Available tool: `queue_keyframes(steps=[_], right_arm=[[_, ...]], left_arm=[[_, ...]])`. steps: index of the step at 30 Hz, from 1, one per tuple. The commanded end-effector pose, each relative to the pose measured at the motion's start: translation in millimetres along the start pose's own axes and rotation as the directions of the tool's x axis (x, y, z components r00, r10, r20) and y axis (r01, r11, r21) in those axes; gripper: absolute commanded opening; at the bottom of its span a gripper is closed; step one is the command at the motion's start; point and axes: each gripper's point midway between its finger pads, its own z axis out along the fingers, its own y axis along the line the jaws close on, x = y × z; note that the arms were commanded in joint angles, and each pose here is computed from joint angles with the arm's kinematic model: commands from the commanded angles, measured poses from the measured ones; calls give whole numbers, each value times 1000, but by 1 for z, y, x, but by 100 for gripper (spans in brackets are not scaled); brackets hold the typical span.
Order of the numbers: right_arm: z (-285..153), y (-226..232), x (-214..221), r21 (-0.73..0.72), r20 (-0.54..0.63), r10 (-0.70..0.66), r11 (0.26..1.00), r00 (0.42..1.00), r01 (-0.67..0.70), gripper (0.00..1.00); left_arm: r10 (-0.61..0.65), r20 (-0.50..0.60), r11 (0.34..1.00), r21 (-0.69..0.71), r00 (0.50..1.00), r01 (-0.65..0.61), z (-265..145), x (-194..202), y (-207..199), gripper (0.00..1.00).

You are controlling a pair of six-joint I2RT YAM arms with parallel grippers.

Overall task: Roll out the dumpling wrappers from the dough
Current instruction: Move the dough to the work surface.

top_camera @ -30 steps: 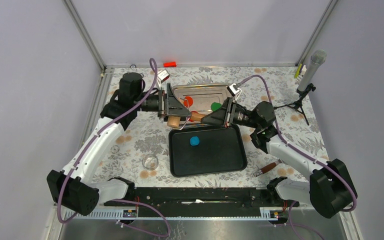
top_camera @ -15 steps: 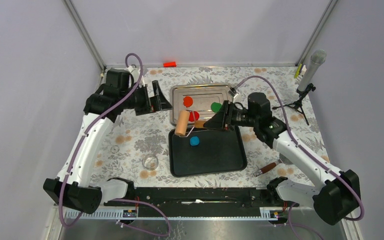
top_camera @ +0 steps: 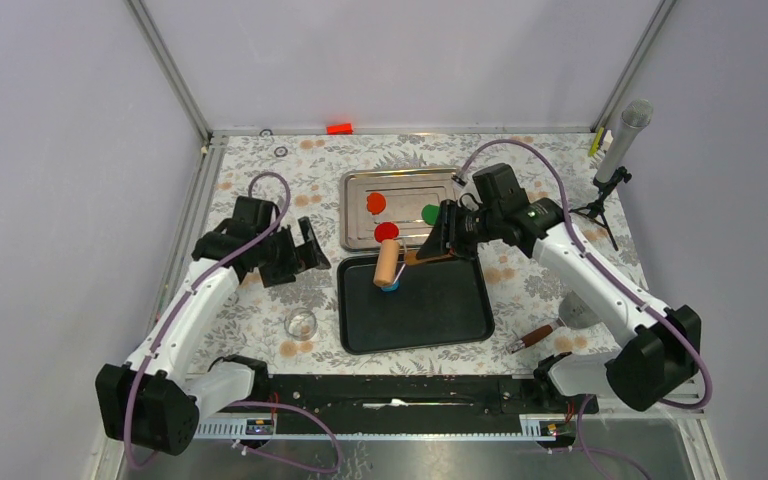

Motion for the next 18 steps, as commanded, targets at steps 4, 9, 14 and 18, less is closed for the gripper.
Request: queue_keyframes(steps=[4,9,14,18], right_arm=[[21,6,-35,22,108,65,997,992,-67,0],[48,-15,-47,47,186,175,981,967,-186,0],[67,-25,-45,30,189,264,961,946,-274,0],[77,-27,-37,46,190,288,952,938,-302,0]], left_arm=[[-70,23,997,25,997,70,27,13,11,99],[-83,18,996,26,996,82,31,16,12,99],[-73,-48,994,76,996,77,36,20,2,99],[-78,-56,995,57,995,82,41,16,3,99]])
